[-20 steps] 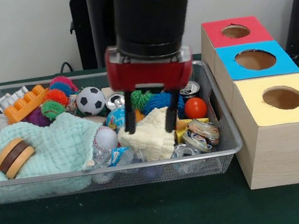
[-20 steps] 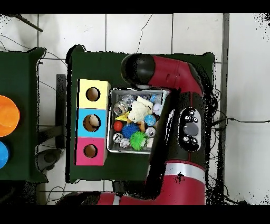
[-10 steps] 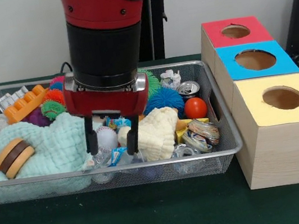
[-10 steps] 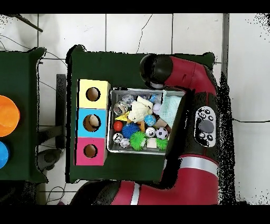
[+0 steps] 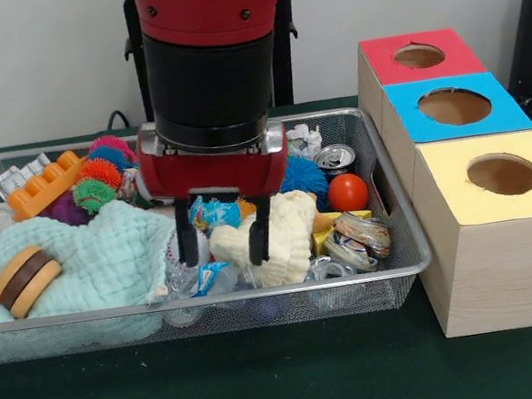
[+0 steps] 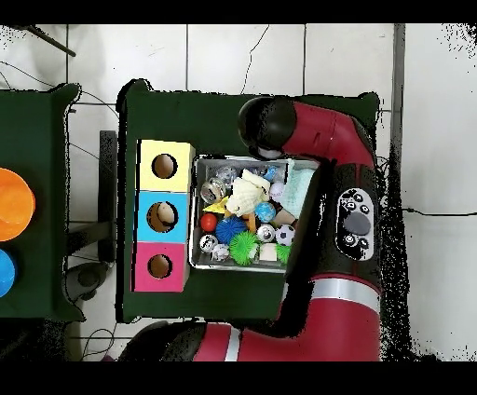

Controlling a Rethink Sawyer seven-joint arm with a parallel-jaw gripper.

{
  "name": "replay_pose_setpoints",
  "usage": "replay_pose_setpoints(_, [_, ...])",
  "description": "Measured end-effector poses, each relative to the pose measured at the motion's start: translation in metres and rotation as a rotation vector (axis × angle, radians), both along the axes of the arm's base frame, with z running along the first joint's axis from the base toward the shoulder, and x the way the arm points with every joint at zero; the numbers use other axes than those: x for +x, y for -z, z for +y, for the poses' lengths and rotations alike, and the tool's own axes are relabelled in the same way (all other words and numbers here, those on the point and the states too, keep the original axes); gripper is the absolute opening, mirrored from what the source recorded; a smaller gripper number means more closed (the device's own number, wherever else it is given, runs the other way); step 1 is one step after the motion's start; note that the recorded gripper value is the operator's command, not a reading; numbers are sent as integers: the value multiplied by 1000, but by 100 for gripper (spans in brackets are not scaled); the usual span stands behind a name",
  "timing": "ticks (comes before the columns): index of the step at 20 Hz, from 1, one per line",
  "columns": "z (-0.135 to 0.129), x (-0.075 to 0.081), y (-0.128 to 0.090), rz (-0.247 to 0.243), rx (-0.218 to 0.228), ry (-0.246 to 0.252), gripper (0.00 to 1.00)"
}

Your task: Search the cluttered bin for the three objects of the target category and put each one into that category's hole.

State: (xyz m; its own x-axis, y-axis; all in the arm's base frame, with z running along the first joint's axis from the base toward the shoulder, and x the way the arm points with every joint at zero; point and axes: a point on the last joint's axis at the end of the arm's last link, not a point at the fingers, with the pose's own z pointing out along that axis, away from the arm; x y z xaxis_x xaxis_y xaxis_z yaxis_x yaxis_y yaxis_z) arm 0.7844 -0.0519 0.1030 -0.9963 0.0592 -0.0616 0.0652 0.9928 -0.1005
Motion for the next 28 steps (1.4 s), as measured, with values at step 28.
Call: replay_pose_setpoints(28, [6, -18, 38, -21, -13, -43, 100])
